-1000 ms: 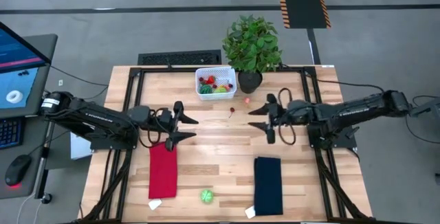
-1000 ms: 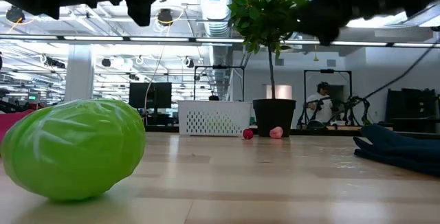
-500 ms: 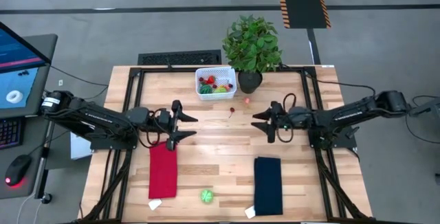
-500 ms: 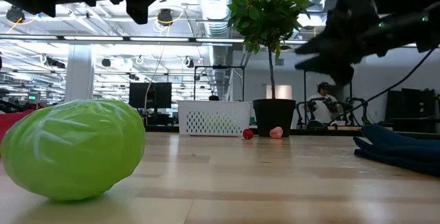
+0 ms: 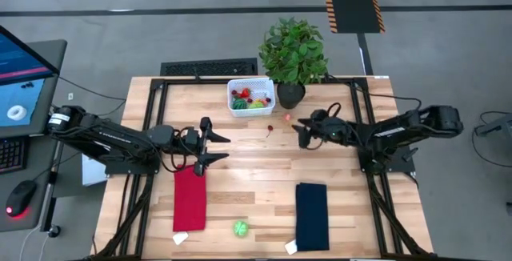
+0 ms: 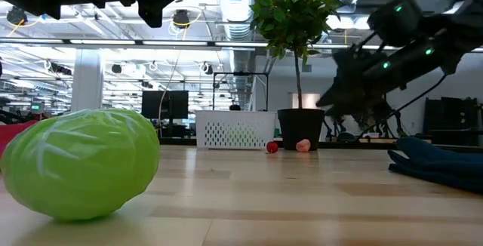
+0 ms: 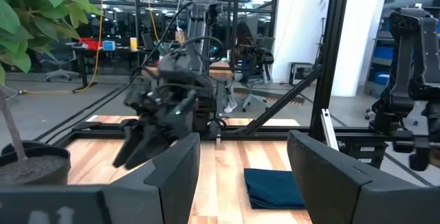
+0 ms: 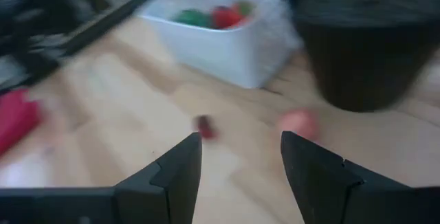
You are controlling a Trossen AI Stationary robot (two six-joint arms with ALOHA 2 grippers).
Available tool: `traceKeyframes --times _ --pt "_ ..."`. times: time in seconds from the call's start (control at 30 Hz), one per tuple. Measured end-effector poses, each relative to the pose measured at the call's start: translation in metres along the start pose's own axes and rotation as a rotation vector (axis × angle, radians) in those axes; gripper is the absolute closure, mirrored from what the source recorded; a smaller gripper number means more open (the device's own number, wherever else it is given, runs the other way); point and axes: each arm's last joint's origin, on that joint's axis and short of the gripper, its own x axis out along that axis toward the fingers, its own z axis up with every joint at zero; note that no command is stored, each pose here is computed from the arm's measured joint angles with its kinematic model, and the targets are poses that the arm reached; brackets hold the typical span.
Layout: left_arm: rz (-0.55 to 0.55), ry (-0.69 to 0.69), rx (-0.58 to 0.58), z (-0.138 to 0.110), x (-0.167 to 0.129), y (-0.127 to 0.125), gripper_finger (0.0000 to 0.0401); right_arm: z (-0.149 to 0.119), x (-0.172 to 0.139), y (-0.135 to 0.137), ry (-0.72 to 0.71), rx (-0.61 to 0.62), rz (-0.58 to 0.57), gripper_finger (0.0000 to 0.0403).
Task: Pick and placing Produce into tupperware
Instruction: Put the peach into the white basket
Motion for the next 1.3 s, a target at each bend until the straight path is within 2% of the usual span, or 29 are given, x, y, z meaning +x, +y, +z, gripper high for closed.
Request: traceKeyframes --times 0.17,0.3,0.47,0.6,0.97,1.3 --pt "0.000 0.001 0.000 0.000 0.000 0.000 0.0192 0.006 0.016 -0.008 0.068 -0.021 -0.123 0.0182" --pt "0.000 0.000 0.000 0.000 0.000 0.000 0.0192 0.013 0.032 -0.003 0.166 -0.091 -0.178 0.0182" --pt "0.000 0.000 0.000 0.000 0.000 0.000 0.0192 0.024 0.051 0.002 0.267 -0.119 -0.243 0.0182" --pt "0.000 0.002 0.000 0.000 0.000 0.000 0.0192 0.034 0.064 0.005 0.305 -0.121 -0.274 0.0181" --pt "-0.001 0.014 0.000 -0.001 0.000 0.000 0.0192 0.039 0.088 0.005 0.379 -0.135 -0.303 0.0159" --pt "-0.001 0.015 0.000 -0.001 0.000 0.000 0.0192 0.040 0.092 -0.005 0.411 -0.104 -0.350 0.0158"
